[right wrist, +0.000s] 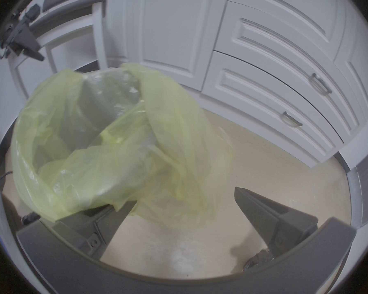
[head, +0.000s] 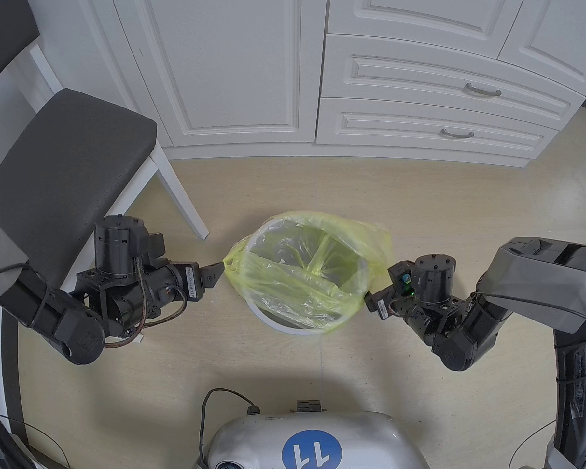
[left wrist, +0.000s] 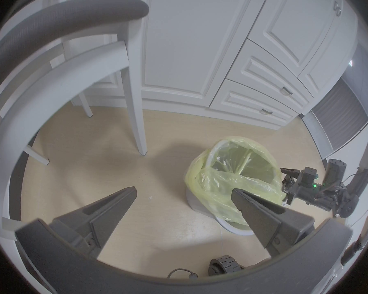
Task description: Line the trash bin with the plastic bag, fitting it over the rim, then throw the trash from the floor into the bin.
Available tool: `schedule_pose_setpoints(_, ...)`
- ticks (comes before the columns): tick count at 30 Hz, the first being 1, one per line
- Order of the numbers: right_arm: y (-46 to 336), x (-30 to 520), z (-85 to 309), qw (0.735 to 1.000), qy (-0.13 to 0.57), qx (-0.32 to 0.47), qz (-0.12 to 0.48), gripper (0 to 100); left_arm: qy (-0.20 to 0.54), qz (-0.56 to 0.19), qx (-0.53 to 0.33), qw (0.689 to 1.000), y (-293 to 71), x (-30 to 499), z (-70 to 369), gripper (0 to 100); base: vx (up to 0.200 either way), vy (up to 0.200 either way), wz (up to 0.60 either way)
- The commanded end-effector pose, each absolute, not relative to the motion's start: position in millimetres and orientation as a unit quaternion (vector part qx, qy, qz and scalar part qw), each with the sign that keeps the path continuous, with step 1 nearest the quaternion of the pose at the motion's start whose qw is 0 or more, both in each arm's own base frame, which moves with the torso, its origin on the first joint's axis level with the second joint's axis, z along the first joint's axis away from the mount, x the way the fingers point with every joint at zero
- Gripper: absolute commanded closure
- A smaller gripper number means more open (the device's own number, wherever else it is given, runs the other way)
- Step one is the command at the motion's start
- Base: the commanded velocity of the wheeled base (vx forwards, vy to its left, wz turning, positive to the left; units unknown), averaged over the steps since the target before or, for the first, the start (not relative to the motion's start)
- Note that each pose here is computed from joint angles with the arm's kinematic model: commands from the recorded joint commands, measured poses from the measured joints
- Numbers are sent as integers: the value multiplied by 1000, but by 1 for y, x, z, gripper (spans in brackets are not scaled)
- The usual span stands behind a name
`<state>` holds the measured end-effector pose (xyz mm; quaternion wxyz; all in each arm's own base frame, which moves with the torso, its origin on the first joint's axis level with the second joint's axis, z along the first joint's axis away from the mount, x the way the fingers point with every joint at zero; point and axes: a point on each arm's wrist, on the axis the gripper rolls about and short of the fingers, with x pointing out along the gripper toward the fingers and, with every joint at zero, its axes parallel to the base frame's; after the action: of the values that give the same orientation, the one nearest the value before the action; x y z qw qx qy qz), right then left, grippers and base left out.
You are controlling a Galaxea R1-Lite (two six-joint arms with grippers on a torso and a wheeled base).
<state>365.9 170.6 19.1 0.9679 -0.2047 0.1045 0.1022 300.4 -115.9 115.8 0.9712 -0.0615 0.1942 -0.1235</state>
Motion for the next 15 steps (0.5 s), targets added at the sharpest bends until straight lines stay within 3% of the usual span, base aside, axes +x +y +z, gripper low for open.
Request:
schedule_pose_setpoints(1,166,387,18,977,89,-173,82,0,173,-122,-69,975,-111,294,131,0,0,0,0)
schedule_pose_setpoints(15,148,469,31,1000,8,-9,21,0,161,-125,-74,976,-111,293,138,0,0,0,0)
